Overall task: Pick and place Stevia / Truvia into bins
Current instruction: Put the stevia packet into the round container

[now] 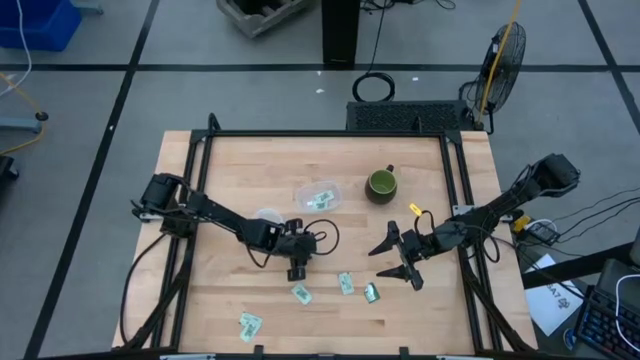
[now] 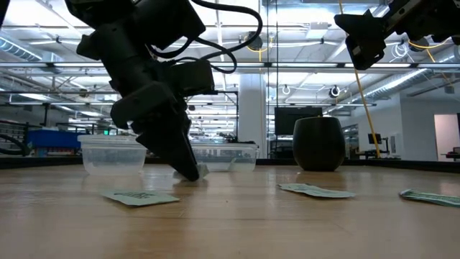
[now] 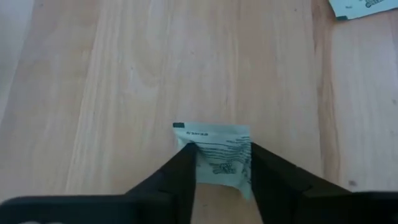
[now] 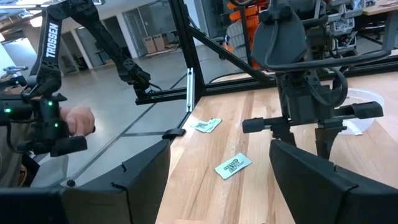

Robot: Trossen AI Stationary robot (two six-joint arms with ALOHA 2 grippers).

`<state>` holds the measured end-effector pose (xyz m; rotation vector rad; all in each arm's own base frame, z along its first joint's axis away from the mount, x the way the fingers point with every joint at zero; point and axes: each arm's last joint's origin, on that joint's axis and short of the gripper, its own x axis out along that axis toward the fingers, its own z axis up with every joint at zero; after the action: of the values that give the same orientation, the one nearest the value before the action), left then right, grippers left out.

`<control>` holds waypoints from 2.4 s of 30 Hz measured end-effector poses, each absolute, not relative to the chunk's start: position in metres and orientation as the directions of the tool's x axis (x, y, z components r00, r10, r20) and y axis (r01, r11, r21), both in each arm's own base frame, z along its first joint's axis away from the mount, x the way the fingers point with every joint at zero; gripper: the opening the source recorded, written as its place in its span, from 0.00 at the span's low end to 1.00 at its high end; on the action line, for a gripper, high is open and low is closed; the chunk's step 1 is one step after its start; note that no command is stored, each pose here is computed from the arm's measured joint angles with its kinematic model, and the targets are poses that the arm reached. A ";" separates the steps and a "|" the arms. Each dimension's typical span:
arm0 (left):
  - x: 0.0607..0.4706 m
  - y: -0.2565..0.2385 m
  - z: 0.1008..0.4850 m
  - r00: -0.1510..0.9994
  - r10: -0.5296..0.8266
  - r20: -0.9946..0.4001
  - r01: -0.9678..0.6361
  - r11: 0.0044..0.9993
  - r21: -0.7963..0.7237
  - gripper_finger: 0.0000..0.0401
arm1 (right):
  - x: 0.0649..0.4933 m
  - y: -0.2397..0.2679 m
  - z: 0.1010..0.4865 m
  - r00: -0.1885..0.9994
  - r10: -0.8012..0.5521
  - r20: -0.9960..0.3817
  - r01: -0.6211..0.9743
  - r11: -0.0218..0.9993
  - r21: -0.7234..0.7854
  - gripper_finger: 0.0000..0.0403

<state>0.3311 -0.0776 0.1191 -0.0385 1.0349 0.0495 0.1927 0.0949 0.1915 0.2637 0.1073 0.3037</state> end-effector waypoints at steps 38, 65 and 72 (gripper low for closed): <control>0.286 -0.086 0.234 0.390 0.369 -0.844 -0.252 0.924 0.287 0.08 | 0.193 0.095 0.191 0.947 0.315 -0.071 -0.285 0.920 0.269 0.66; 0.227 -0.049 0.189 0.427 0.411 -0.806 -0.570 0.814 0.112 0.39 | 0.193 0.095 0.192 0.947 0.313 -0.065 -0.287 0.922 0.262 0.66; 0.234 -0.053 0.192 0.495 0.337 -0.801 -0.545 0.838 0.015 0.64 | 0.193 0.095 0.192 0.947 0.313 -0.065 -0.287 0.922 0.262 0.66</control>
<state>0.2345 -0.0532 0.1917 -0.2539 0.9067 0.5414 0.1927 0.0950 0.1916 0.2526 0.1063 0.3087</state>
